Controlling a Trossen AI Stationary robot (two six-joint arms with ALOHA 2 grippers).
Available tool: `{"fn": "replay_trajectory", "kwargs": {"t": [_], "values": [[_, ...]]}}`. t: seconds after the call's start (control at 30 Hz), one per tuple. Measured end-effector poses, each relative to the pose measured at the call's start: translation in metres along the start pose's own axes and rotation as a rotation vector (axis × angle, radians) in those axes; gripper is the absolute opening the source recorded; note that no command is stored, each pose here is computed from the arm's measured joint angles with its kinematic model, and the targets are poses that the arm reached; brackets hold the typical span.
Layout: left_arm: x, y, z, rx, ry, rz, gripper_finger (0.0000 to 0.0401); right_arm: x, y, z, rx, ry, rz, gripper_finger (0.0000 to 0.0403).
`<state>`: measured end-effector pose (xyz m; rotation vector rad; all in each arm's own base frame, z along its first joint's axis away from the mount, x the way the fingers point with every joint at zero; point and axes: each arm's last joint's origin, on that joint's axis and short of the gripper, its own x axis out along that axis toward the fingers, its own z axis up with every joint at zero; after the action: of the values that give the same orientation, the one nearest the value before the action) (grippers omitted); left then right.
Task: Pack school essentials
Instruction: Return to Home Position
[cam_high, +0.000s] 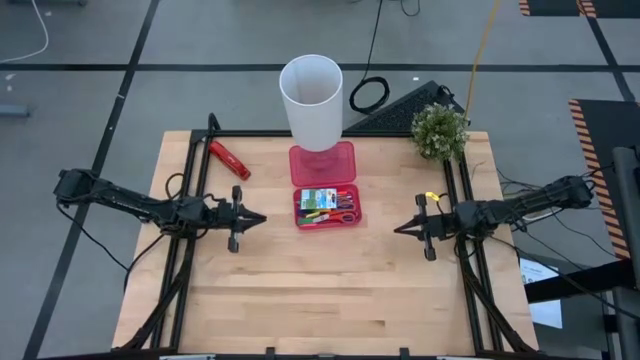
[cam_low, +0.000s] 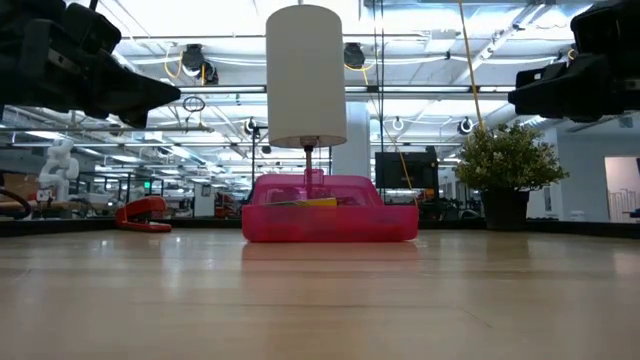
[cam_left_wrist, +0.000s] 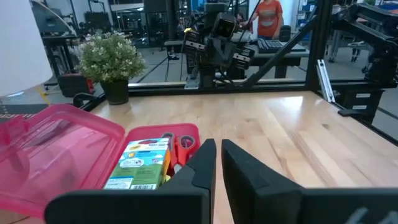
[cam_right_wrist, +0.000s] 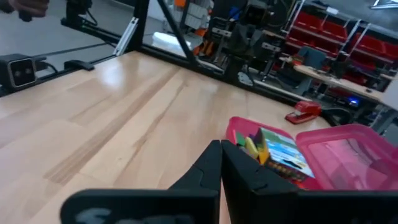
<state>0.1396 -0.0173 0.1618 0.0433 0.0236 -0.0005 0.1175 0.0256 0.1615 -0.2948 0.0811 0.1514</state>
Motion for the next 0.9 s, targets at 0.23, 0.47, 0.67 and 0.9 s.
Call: {"fn": "replay_trajectory", "kwargs": {"t": [0.23,0.47,0.67,0.9], "values": [[0.000,0.000,0.000,0.008,0.003,-0.002,0.0030,-0.005,-0.003,0.002,-0.009,-0.026,-0.051,0.0000],[0.000,0.000,0.000,0.038,0.004,-0.010,0.0030,-0.016,-0.006,0.009,-0.052,-0.110,-0.074,0.0000],[0.000,-0.001,0.000,0.053,-0.001,-0.029,0.0030,-0.024,-0.007,0.012,-0.072,-0.180,-0.072,0.0000],[0.000,-0.001,0.001,0.056,-0.012,-0.028,0.0030,-0.025,-0.012,0.013,-0.053,-0.206,-0.101,0.0000]]}}
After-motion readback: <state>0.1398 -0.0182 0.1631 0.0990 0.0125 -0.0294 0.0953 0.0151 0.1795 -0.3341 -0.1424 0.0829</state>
